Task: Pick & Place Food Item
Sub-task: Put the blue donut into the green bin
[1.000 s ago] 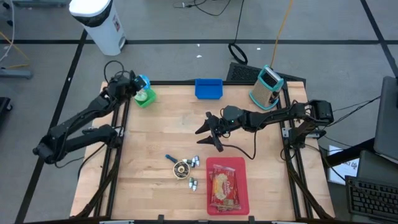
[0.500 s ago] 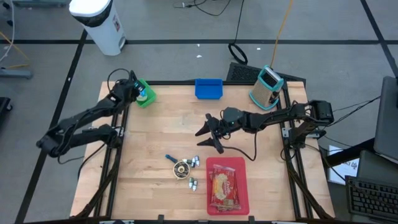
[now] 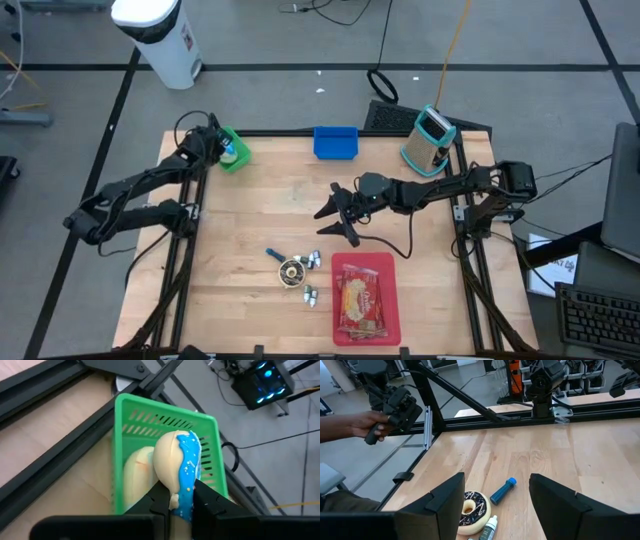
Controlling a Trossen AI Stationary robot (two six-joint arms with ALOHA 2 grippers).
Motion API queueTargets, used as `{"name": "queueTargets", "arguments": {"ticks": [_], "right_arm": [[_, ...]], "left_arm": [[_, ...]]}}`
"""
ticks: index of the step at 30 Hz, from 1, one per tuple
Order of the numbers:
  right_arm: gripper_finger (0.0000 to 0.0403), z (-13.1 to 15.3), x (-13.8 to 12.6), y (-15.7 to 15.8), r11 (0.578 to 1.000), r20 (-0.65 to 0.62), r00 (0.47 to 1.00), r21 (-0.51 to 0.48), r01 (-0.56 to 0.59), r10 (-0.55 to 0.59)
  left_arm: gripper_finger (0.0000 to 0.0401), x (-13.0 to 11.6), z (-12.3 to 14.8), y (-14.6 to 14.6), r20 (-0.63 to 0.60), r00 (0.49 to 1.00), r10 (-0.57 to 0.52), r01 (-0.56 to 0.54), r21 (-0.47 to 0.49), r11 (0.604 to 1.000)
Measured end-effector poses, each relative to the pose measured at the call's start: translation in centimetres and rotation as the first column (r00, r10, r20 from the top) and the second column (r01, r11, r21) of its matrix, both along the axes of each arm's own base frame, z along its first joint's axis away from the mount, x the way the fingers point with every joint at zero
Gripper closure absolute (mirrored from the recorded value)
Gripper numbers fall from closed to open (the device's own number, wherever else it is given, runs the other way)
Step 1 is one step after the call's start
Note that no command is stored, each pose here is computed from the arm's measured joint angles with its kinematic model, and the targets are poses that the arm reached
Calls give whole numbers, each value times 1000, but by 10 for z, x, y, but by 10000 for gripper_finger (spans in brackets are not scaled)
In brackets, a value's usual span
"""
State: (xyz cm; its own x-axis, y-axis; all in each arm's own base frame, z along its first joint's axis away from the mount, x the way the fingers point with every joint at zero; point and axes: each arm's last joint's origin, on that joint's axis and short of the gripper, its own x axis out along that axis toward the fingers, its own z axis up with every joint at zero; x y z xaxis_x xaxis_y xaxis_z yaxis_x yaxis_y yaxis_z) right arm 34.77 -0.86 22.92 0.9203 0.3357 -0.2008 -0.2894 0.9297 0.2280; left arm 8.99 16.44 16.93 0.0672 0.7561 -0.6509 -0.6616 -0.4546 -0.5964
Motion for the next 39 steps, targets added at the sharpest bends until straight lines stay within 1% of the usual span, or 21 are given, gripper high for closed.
{"name": "queueTargets", "arguments": {"ticks": [3, 7, 10, 16, 22, 30, 35, 39], "right_arm": [[193, 0, 0, 0, 1000, -3, 1000, 0, 0, 0], [193, -1, 0, 0, 1000, -6, 1000, -2, -1, 1], [193, -1, 0, 0, 1000, -5, 1000, -2, -1, 1], [193, -1, 0, 0, 1000, -6, 1000, -3, -1, 1], [193, -1, 0, 0, 1000, -6, 1000, -3, -1, 1], [193, -1, 0, 0, 1000, -6, 1000, -3, 0, 0], [193, -1, 0, 0, 1000, -5, 1000, -3, 0, 0], [193, -1, 0, 0, 1000, -5, 1000, -3, 1, -1]], "left_arm": [[355, 1, 2, 2, 33, 999, 10, -11, 27, 1000], [355, 3, 8, 6, 78, 997, 10, -17, 92, 996], [355, 3, 10, 8, 83, 996, 26, -36, 121, 992], [355, -4, 5, 7, 37, 998, 55, -58, 68, 996], [354, -6, 4, 7, 14, 998, 57, -58, 58, 997], [354, 1, -12, 17, -10, 999, 52, -51, 13, 999], [354, 6, -19, 24, 15, 999, 46, -46, 13, 999], [354, 6, -22, 25, 0, 998, 60, -60, 9, 998]]}}
